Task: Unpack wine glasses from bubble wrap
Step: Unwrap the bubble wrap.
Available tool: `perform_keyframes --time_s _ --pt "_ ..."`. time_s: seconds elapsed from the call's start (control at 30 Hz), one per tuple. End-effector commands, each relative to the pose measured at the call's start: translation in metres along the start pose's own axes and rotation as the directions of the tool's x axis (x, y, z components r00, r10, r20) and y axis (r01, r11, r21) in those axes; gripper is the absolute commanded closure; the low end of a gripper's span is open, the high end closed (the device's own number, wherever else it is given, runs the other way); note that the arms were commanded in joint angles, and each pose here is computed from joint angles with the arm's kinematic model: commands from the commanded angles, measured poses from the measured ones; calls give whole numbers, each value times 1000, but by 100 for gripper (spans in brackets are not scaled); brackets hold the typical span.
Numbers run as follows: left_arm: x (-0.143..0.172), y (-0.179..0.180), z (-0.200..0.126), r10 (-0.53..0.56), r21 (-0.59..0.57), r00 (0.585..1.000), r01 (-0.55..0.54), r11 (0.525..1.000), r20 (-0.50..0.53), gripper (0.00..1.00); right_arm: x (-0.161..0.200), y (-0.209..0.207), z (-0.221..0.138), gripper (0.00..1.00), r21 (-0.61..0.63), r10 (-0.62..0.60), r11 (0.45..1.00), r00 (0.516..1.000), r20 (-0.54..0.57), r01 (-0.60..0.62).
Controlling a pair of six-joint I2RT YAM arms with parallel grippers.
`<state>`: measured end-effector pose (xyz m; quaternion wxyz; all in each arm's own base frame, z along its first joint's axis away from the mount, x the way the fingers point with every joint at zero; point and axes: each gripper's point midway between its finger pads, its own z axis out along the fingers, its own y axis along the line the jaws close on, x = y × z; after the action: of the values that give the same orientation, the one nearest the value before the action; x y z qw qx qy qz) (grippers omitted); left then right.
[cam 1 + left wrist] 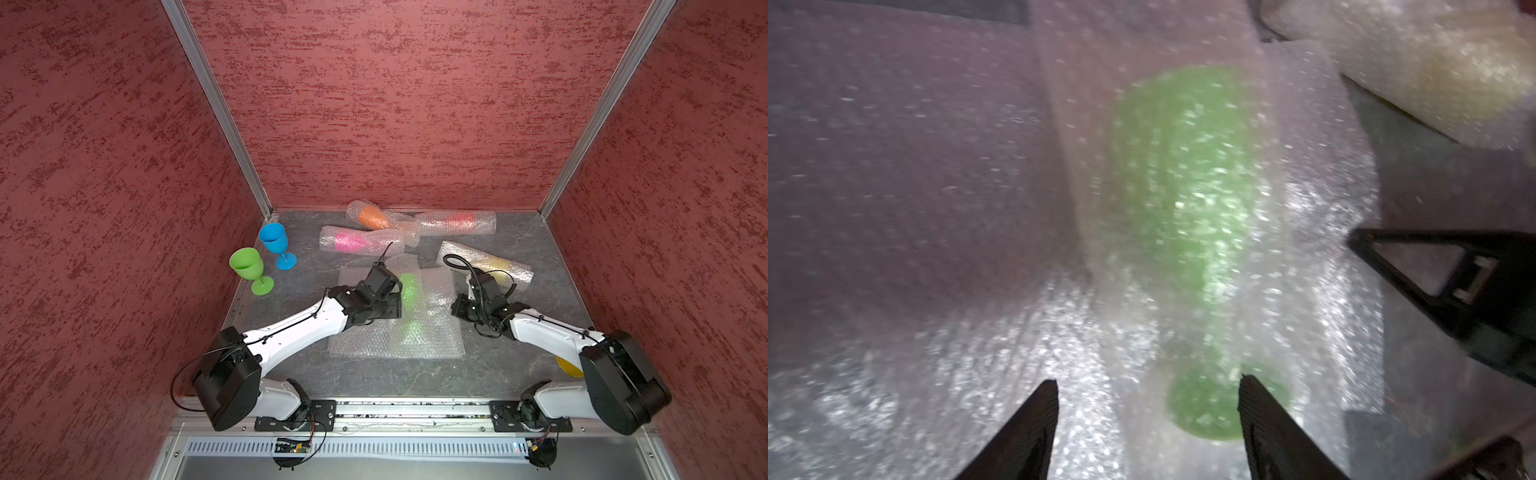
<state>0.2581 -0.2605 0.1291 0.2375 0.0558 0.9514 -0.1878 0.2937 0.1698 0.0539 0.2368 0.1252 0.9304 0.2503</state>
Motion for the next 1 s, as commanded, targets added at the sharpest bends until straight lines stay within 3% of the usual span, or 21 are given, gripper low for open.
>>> perform_keyframes --time_s 0.0,0.13,0.27,0.43,0.7,0.83,0.97 --pt "5 -53 0 99 169 993 -88 982 -61 31 -8 3 0 100 -16 15 1000 999 35 -14" --pt "6 -92 16 167 231 979 -136 963 -120 33 -11 0 -1 100 -2 7 1000 999 53 -7" --pt "13 -87 48 153 171 964 -117 978 -215 33 -13 -1 -1 100 -3 13 1000 998 64 -13" --pt "18 -47 62 45 99 961 -18 995 -272 35 -15 -8 0 100 27 2 1000 997 80 -4" --pt "12 56 23 -223 -51 959 217 975 -178 34 -19 -21 1 100 93 -27 995 993 111 17" --pt "16 111 3 -432 -122 896 420 899 -103 32 -23 -21 0 78 107 -46 994 991 123 33" --pt "-2 123 -24 -450 -103 893 446 889 -17 27 -34 -14 -9 56 107 -70 993 986 154 54"
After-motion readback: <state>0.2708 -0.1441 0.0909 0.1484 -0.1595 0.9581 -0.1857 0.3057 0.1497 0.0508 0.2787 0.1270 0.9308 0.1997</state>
